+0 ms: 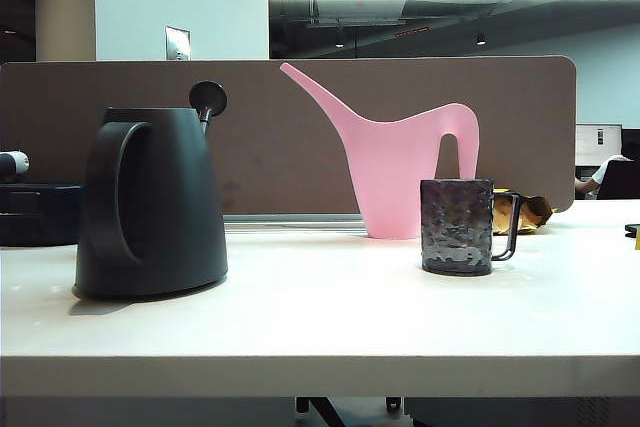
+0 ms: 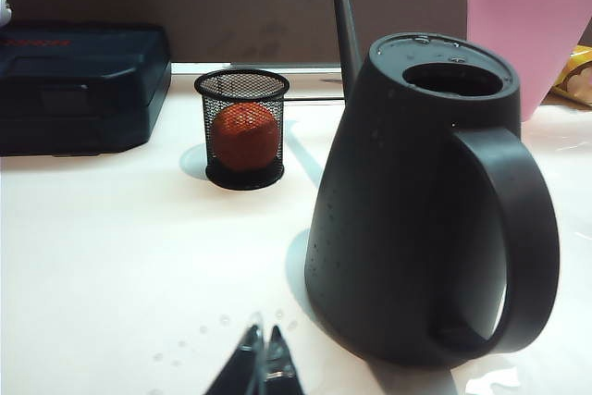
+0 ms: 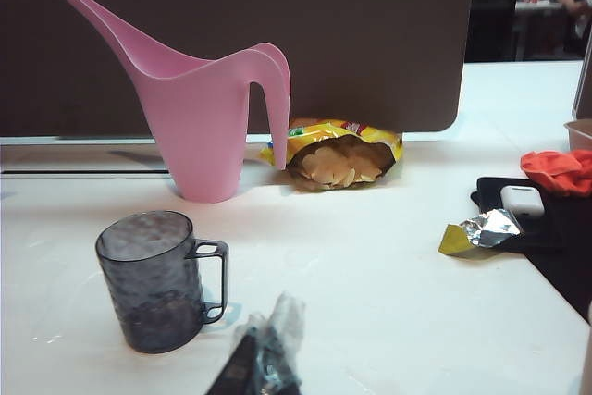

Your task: Pour the water from the cup into the kettle.

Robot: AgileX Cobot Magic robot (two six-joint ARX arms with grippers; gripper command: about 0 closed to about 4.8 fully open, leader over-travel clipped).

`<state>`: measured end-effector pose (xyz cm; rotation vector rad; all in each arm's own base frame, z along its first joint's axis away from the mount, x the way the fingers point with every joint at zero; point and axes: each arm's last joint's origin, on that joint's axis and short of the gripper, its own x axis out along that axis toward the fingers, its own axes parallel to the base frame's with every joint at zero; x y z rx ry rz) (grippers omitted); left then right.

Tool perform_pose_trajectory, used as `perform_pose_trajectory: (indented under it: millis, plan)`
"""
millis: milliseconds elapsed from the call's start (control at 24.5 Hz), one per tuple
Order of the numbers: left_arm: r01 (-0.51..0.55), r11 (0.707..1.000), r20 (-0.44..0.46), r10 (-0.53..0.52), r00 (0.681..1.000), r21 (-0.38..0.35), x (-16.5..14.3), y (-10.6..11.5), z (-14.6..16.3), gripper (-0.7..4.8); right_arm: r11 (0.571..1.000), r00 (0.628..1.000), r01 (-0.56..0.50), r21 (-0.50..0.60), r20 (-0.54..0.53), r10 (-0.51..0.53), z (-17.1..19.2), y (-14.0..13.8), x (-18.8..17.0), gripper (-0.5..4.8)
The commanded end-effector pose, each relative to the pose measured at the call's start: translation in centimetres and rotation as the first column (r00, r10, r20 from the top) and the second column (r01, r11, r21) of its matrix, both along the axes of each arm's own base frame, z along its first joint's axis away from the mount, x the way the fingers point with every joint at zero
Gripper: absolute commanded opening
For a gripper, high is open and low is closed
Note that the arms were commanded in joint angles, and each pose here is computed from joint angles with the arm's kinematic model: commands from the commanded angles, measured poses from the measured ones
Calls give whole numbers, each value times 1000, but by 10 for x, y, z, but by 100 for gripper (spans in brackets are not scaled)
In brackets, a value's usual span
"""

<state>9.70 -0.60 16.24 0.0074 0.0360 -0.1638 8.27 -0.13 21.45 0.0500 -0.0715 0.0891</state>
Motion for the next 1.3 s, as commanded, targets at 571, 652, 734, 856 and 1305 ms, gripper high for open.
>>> perform_pose_trajectory:
  millis: [571,652,734,856,1305]
  plan:
    - [17,1000,14,-17,1000,0,0,-1,2,-5,982,971,-190,17,-144,190,93,5,8,-5]
    - [23,1000,14,-23,1000,0,0,-1,2,-5,966,951,-256,32,-172,257,92,6,22,13]
    - [46,999,15,-46,999,-1,0,-1,2,-5,952,930,-301,51,-205,305,88,6,37,131]
    - [89,996,15,-89,996,-1,-1,-3,2,-5,947,913,-312,72,-254,320,81,6,61,260]
    - [219,976,15,-219,976,-4,-2,-6,2,-5,925,840,-358,127,-389,378,33,16,143,338]
